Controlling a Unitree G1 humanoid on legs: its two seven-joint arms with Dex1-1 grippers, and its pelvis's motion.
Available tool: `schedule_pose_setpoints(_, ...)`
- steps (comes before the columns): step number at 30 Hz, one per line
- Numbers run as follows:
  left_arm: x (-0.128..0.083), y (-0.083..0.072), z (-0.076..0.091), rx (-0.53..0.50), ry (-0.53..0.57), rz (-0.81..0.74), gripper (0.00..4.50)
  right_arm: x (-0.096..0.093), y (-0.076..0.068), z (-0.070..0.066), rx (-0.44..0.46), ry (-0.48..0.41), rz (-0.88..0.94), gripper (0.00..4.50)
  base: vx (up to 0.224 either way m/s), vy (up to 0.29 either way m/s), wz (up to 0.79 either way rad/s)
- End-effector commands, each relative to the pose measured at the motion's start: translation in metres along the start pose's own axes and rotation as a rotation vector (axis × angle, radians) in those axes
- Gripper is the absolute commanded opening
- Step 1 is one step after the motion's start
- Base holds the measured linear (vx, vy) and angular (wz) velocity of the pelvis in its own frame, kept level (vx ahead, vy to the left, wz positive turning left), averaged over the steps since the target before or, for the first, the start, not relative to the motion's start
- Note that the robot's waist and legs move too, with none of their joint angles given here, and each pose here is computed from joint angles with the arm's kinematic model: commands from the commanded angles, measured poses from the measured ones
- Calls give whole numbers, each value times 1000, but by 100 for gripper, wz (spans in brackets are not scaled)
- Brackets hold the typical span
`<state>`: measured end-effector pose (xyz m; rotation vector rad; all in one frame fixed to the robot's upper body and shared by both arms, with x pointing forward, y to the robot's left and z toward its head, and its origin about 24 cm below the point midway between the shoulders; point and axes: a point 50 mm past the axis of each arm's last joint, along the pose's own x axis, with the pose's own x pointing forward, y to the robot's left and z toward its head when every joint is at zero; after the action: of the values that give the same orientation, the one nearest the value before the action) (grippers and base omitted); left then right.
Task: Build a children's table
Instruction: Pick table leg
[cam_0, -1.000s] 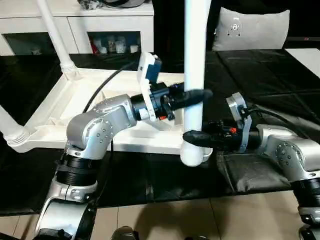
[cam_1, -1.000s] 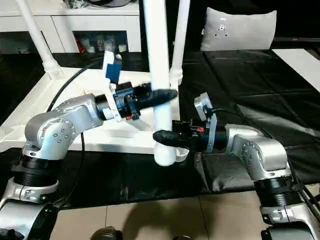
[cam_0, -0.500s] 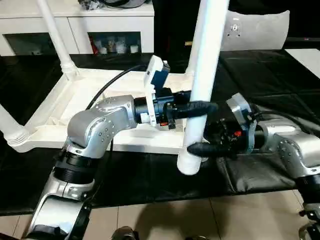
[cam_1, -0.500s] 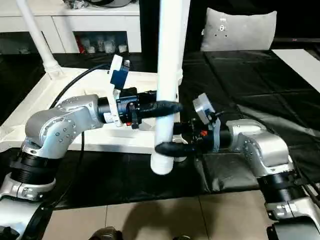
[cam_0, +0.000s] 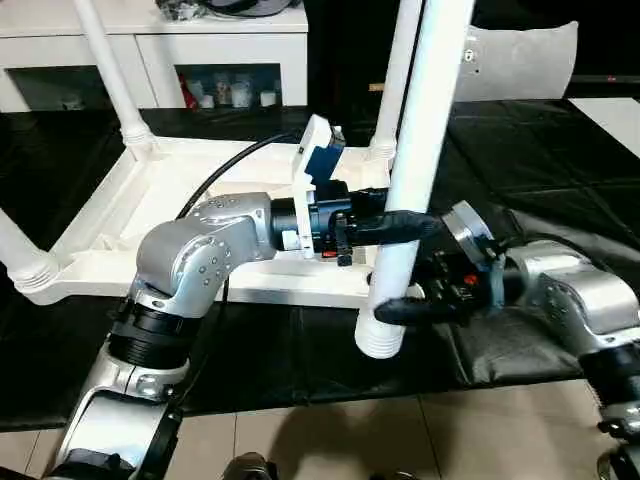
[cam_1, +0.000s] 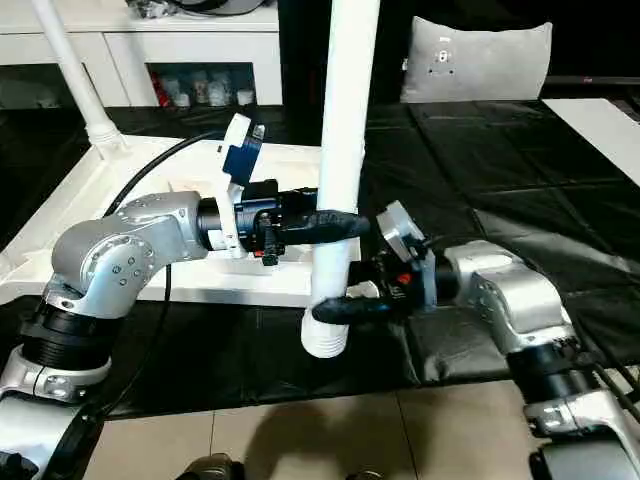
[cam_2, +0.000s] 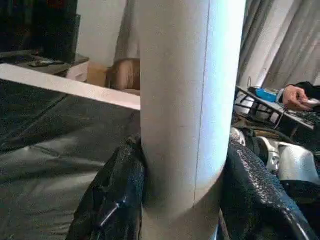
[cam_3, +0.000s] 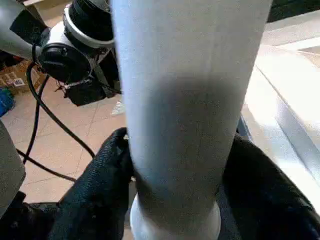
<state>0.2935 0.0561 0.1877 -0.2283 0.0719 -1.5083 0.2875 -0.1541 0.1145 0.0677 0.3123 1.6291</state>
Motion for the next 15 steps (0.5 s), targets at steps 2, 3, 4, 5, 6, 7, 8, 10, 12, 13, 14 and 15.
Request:
schedule_pose_setpoints(2,6,-4,6,27,-8,-28,179,2,-1,5,-14,-18,16,220,0,0,0)
schedule_pose_setpoints(3,7,-4,6,28,-10,-26,179,3,-1,4,-9,-18,25,207,0,0,0)
schedule_pose_setpoints(4,7,-4,6,28,-10,-26,179,3,-1,4,-9,-18,25,200,0,0,0)
schedule_pose_setpoints(5,7,-4,6,28,-10,-26,179,3,-1,4,-9,-18,25,200,0,0,0)
schedule_pose_setpoints(6,8,-4,7,28,-17,-23,179,4,1,1,7,-15,40,194,0,0,0)
schedule_pose_setpoints(7,8,-4,7,28,-17,-23,179,4,1,1,7,-15,40,191,0,0,0)
schedule_pose_setpoints(8,9,-4,7,28,-19,-21,179,5,1,1,11,-15,42,189,0,0,0)
schedule_pose_setpoints(10,9,-3,7,29,-20,-18,179,5,1,-1,44,-13,40,188,0,0,0)
schedule_pose_setpoints(12,8,-3,7,30,-19,-16,179,6,-3,-1,62,-20,6,188,0,0,0)
schedule_pose_setpoints(13,8,-3,7,30,-19,-15,179,6,-4,-1,75,-23,3,188,0,0,0)
schedule_pose_setpoints(14,8,-3,7,30,-19,-15,179,6,-4,-1,75,-23,3,188,0,0,0)
schedule_pose_setpoints(15,8,-3,7,30,-18,-15,179,5,-3,-1,83,-23,9,188,0,0,0)
